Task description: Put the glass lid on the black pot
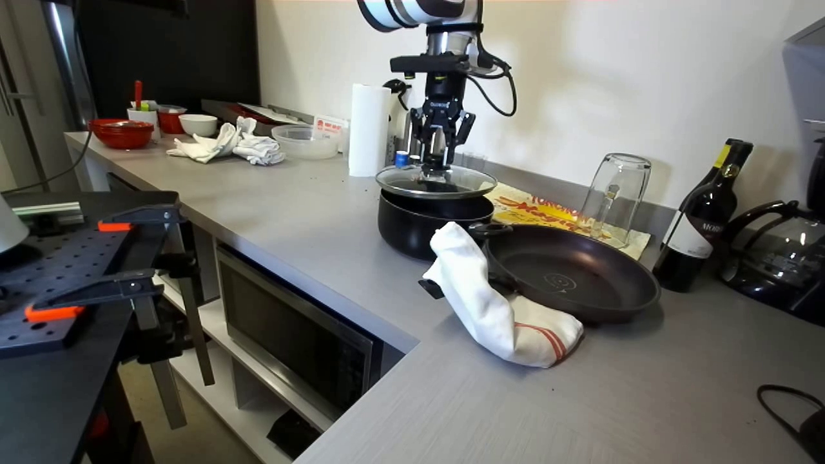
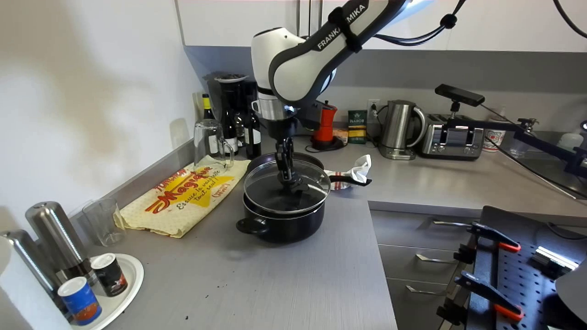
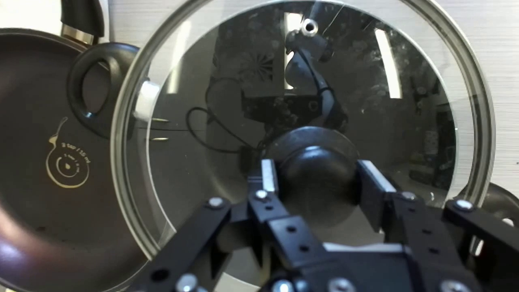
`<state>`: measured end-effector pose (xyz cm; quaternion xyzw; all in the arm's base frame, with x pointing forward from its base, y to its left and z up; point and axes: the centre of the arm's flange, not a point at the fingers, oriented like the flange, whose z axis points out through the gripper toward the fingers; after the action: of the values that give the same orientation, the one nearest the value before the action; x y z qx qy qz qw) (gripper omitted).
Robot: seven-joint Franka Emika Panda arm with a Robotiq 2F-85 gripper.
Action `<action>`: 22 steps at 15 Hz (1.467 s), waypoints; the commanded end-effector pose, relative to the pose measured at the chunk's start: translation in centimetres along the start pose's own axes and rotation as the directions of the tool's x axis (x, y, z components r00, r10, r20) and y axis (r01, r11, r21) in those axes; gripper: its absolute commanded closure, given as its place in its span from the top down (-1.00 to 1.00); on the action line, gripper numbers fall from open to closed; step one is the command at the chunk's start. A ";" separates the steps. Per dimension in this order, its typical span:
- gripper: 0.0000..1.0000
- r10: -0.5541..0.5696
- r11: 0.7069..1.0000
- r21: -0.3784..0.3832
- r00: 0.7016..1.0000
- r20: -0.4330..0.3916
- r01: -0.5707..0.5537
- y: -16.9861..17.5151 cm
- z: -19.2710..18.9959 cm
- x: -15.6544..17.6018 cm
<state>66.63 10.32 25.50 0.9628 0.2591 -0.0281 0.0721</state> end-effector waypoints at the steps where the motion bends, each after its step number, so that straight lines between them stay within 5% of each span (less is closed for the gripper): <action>1: -0.50 -0.017 1.000 0.013 1.000 0.013 0.017 0.9 -0.4 2.7; 22: -0.50 -0.043 0.999 0.027 0.998 0.052 0.042 0.0 1.3 4.6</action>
<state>69.92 11.46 22.30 0.9594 0.2675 -0.0563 0.0693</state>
